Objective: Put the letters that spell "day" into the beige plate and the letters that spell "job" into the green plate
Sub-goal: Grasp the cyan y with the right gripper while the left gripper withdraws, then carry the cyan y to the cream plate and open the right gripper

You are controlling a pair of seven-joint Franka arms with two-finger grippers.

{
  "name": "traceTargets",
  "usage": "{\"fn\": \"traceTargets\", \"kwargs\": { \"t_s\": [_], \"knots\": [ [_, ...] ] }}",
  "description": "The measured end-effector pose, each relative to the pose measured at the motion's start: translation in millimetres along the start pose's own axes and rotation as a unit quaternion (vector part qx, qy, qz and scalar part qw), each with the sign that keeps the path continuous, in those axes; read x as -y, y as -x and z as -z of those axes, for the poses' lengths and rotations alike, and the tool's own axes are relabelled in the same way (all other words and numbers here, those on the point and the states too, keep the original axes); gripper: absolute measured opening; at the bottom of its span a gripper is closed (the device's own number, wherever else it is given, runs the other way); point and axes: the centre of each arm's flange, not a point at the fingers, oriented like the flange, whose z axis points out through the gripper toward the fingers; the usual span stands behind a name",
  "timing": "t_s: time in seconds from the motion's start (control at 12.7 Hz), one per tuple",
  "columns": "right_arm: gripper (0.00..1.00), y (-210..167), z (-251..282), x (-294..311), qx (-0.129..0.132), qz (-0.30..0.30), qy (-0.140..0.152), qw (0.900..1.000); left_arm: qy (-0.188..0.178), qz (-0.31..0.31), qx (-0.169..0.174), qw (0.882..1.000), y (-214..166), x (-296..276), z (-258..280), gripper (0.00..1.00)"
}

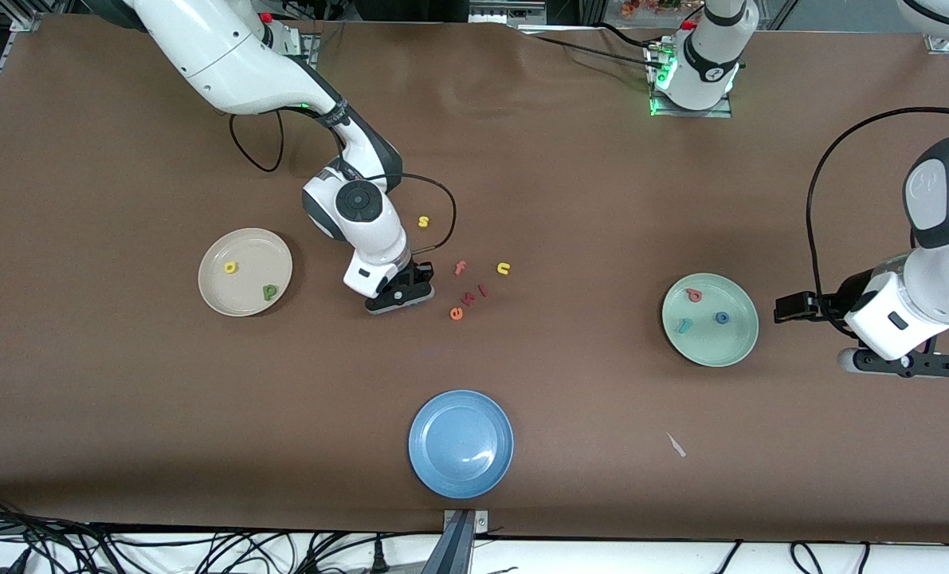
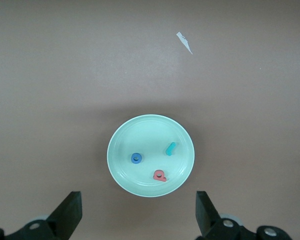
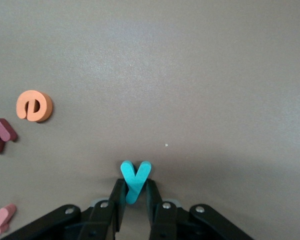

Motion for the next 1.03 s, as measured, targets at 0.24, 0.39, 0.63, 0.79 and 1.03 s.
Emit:
{"fn": "traceTargets", "kwargs": {
  "t_s": [0.24,0.39,0.63,0.79,1.03],
  "knots": [
    [0.13,-3,2,-5,-0.003,0.004,0.003,1.0,0.0,0.0,0.001,1.0,-1,1,-4,1.0],
    [0.13,-7,5,-17,0.0,0.016,0.014,1.0,0.0,0.001,0.003,1.0,-1,1,-7,1.0],
    [0.13,-19,35,-54,0.019,0.033,0.049,0.998,0.0,0.001,0.004,1.0,-2,1,-9,1.0],
    [0.13,-22,66,-99,0.033,0.049,0.063,0.996,0.0,0.001,0.004,1.0,-2,1,-9,1.0],
    [0.13,-2,110,-197,0.081,0.074,0.074,0.991,0.0,0.001,0.002,1.0,-2,1,-8,1.0]
  ]
}}
